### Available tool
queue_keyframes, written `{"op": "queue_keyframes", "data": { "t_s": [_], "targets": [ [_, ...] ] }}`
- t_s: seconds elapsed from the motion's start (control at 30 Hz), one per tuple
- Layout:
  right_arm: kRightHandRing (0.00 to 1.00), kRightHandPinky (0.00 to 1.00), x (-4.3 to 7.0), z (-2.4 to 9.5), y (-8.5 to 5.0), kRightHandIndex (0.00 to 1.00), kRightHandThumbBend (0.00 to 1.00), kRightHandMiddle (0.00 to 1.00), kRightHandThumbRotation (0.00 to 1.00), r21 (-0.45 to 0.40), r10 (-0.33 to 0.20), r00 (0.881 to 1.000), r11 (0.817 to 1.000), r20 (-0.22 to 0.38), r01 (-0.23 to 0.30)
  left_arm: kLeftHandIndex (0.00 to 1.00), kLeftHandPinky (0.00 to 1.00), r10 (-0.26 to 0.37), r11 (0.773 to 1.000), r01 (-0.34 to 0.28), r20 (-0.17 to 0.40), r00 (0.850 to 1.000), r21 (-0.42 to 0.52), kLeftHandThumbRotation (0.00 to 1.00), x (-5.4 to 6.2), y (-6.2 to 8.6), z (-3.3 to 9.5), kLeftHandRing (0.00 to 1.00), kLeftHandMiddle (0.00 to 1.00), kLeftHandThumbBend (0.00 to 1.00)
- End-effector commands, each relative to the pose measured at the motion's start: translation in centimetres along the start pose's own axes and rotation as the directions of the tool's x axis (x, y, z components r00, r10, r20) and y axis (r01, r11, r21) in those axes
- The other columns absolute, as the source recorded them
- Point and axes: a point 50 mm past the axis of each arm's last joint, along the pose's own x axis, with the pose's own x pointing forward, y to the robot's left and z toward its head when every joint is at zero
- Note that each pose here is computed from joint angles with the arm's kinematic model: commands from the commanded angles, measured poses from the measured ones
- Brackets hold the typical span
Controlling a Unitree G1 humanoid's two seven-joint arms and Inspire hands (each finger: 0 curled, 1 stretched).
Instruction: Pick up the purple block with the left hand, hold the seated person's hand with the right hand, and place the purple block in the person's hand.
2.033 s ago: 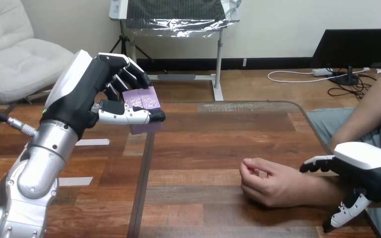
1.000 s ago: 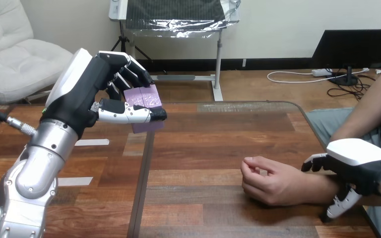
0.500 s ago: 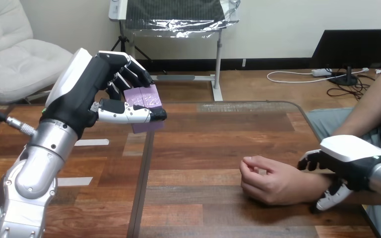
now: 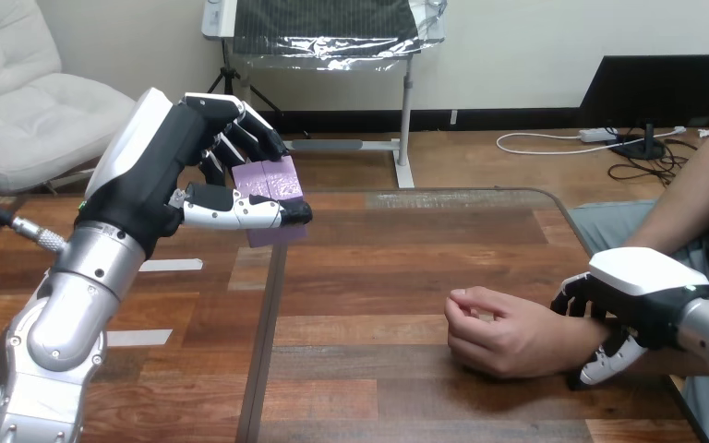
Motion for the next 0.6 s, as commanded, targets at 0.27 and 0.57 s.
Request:
{"op": "queue_keyframes", "data": {
  "t_s": [0.27, 0.57],
  "targets": [
    [0.64, 0.5, 1.86, 2.81, 3.31, 0.69, 0.74, 0.68, 0.23, 0.06, 0.129, 0.99, 0.989, 0.063, -0.133, 0.45, 0.27, 0.045, 0.999, -0.046, 0.066, 0.997, 0.002, 0.0, 0.27, 1.32, 0.94, 0.34, 0.42, 0.61],
    [0.6, 0.49, 2.18, 3.01, 3.67, 0.67, 0.83, 0.66, 0.09, 0.072, 0.161, 0.986, 0.984, 0.052, -0.164, 0.45, 0.27, 0.054, 0.998, -0.055, 0.077, 0.996, 0.015, 0.0, 0.23, 1.45, 1.02, 0.35, 0.42, 0.61]
  ]
}}
